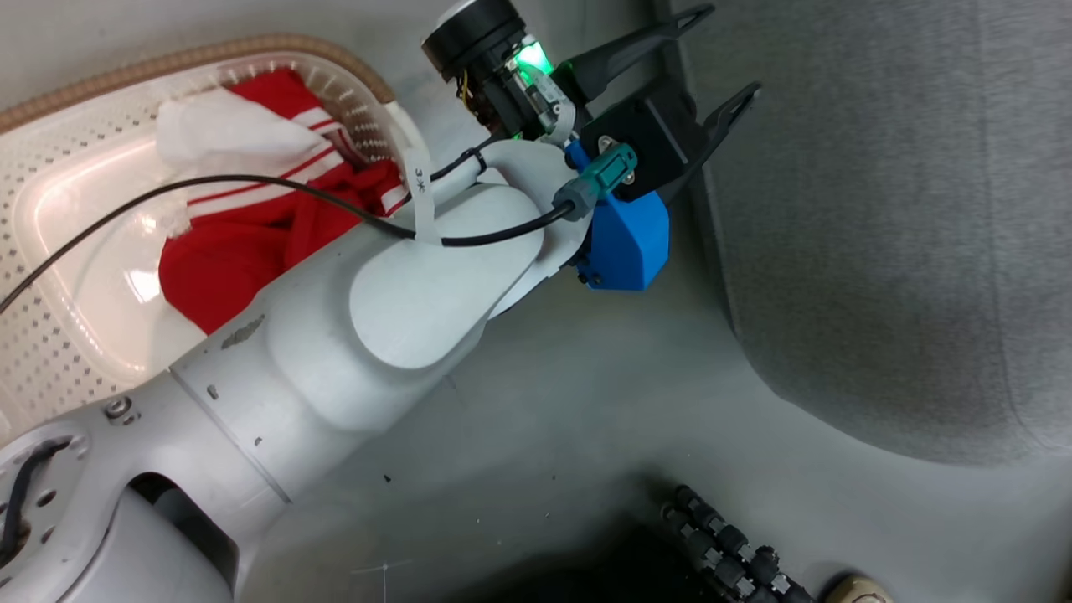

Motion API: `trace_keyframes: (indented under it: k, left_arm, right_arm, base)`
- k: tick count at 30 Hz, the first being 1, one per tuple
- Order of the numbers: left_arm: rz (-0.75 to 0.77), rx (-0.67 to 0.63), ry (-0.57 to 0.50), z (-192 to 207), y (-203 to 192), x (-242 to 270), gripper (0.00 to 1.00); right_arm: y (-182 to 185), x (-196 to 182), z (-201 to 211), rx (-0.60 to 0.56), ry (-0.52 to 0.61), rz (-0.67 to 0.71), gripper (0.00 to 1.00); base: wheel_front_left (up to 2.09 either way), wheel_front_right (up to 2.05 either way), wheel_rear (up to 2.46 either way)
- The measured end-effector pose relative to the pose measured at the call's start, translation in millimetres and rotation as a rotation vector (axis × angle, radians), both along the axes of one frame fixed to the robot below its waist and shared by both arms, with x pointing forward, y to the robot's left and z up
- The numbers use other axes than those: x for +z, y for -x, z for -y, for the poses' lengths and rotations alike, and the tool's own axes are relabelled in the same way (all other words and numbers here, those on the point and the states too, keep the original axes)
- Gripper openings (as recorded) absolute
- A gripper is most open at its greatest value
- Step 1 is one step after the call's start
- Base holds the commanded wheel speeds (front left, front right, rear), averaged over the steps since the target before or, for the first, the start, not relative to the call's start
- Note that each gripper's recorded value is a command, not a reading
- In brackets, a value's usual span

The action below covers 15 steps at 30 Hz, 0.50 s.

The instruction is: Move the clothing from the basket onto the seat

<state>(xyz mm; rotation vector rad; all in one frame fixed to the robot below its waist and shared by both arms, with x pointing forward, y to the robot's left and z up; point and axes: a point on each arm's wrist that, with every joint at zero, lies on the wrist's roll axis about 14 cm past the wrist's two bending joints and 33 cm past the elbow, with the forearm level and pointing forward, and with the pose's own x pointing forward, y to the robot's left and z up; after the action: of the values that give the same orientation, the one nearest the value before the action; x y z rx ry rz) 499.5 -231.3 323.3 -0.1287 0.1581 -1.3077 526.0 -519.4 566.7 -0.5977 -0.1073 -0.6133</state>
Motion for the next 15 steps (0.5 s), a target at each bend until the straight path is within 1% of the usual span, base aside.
trace_keyframes:
  k: [3,6,11,15]
  left_arm:
    - [-0.018,0.017,-0.013,-6.5,-3.1,-15.1,1.00]
    - [-0.028,0.025,-0.021,-10.6,-4.0,-23.1,1.00]
    - [-0.026,0.034,-0.022,-13.6,-5.1,-22.5,1.00]
    - [-0.012,0.044,-0.019,-16.2,-7.8,-16.3,1.00]
  right_arm:
    - [-0.3,-40.0,2.3,-0.021,-0.042,-0.074,0.00]
    - [4.0,-75.9,0.0,-0.039,-0.105,-0.115,0.00]
    - [14.1,-114.2,-7.2,-0.058,-0.182,-0.155,0.00]
    - [22.0,-130.1,-12.4,-0.070,-0.225,-0.166,0.00]
  base:
    - [0.00,0.00,0.00]
    - [0.00,0.00,0.00]
    - [0.00,0.00,0.00]
    - [0.00,0.00,0.00]
